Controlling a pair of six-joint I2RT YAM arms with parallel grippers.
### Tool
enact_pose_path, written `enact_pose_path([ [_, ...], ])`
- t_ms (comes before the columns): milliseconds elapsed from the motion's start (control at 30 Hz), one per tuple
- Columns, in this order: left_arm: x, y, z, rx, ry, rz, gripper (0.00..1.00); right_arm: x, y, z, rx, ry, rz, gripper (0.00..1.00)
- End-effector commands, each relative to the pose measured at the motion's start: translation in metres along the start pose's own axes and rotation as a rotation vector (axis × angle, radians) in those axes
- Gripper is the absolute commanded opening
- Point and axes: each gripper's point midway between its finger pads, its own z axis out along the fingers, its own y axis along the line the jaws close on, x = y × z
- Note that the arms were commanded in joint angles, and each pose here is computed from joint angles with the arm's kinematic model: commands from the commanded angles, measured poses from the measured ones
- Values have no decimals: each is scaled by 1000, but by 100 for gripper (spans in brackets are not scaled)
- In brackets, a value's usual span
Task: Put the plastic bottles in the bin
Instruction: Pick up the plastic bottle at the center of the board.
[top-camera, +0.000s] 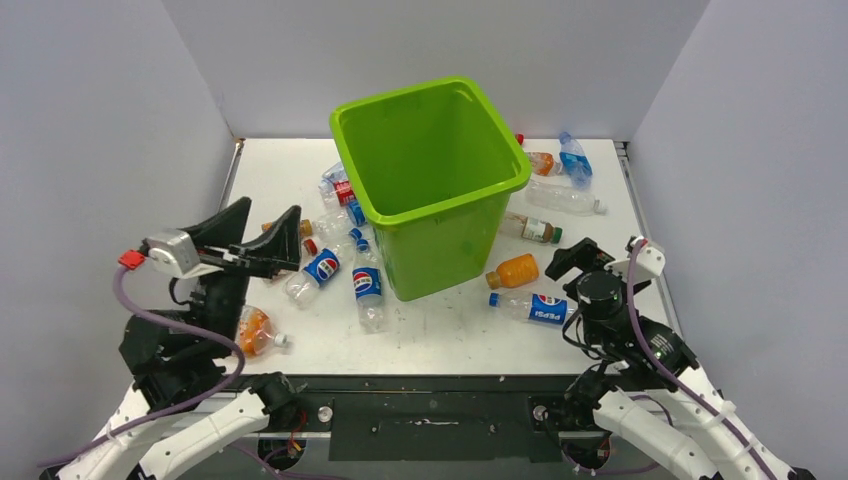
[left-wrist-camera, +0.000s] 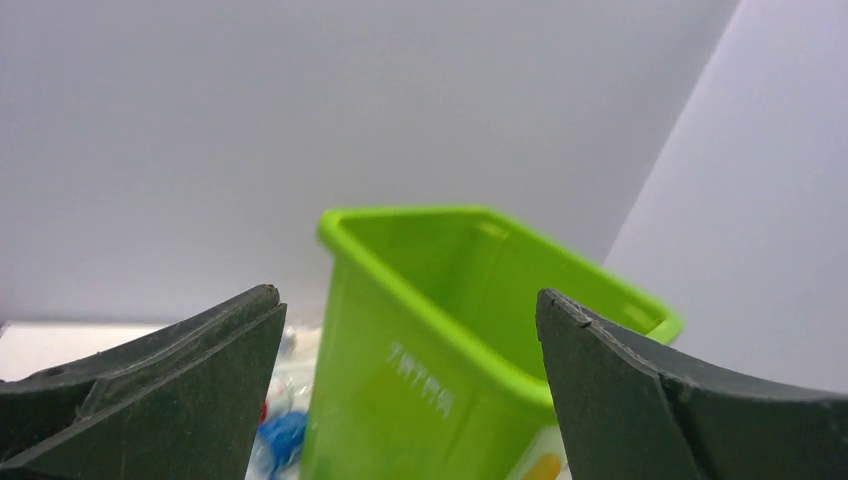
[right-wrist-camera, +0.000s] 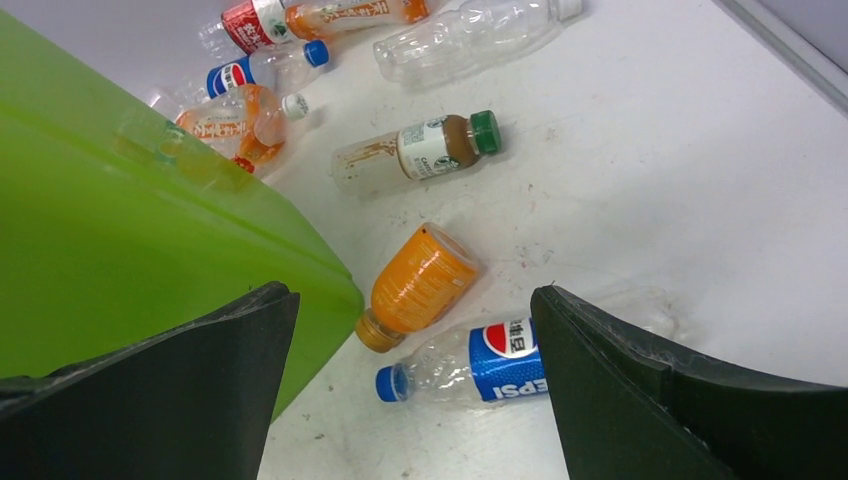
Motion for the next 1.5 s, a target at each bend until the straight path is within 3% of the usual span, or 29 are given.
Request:
enact_pose_path([
  [0, 49, 44, -19, -171, 62, 78, 96, -13, 25, 16, -1, -75, 141, 90],
  [233, 66, 89, -51, -348, 51, 91, 96, -37, 39, 83, 53, -67, 329, 90],
  [333, 71, 92, -57, -352, 50, 77, 96, -55, -9, 131, 86, -32, 517, 90],
  [533, 87, 87, -57, -326, 70, 26, 96, -29, -32, 211, 127, 23, 640, 90],
  [733, 103, 83, -51, -320, 145, 65, 96, -6, -46, 270, 170, 37, 704, 90],
  [1133, 109, 77, -47, -284, 165, 69, 96, 7, -61, 331, 195, 2, 764, 90],
  [1367, 113, 76, -46, -280, 175, 73, 96, 32, -67, 362, 268, 96, 777, 90],
  [1467, 113, 76, -45, -278, 175, 73, 96, 47, -70, 369, 303, 146, 769, 95],
])
